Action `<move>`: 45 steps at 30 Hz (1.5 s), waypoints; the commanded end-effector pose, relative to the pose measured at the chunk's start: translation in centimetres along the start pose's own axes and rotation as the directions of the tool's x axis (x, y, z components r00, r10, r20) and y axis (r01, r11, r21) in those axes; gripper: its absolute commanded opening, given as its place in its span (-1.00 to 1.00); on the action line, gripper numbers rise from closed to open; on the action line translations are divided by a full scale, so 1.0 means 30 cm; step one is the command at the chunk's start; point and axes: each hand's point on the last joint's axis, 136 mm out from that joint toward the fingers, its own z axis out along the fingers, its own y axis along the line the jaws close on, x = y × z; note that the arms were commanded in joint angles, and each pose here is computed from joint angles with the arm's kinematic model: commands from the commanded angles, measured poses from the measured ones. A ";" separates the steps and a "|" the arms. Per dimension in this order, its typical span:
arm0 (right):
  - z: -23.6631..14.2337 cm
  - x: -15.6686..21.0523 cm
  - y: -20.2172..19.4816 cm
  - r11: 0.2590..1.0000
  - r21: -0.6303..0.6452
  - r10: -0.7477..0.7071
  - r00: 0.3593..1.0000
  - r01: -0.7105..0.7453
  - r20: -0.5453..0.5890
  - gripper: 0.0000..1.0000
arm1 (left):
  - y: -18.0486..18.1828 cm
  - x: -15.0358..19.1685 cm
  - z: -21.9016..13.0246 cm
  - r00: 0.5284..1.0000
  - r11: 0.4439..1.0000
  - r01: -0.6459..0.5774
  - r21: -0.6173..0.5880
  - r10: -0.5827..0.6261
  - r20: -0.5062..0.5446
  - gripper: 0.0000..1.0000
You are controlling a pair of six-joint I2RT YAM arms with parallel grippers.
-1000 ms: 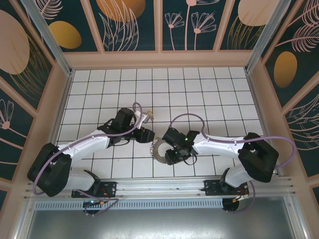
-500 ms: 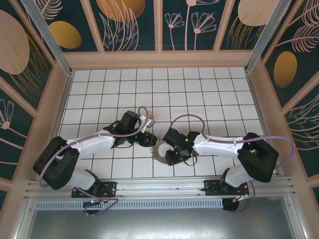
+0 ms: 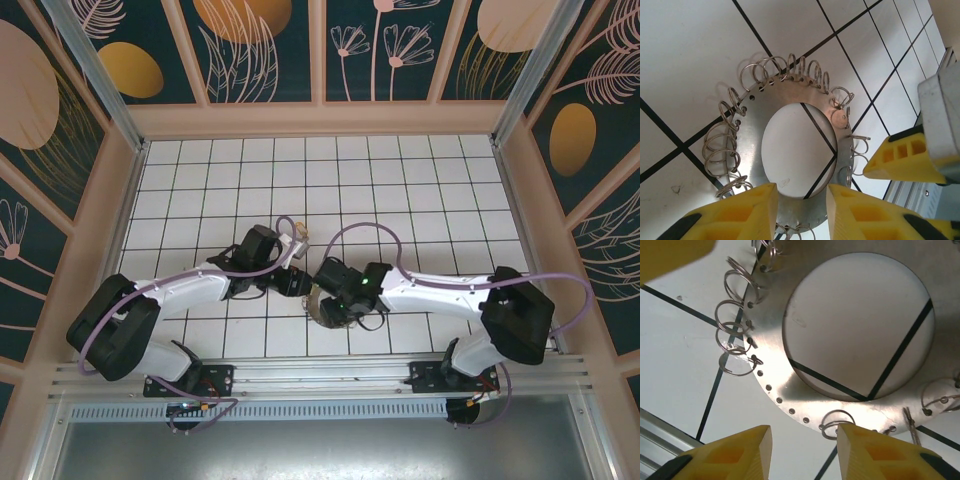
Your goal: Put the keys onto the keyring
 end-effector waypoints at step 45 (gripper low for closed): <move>0.041 0.113 -0.124 0.945 0.310 0.118 0.993 -0.105 -0.024 -0.64 | -0.013 0.007 -0.007 1.000 1.000 0.001 0.014 -0.001 0.018 -0.48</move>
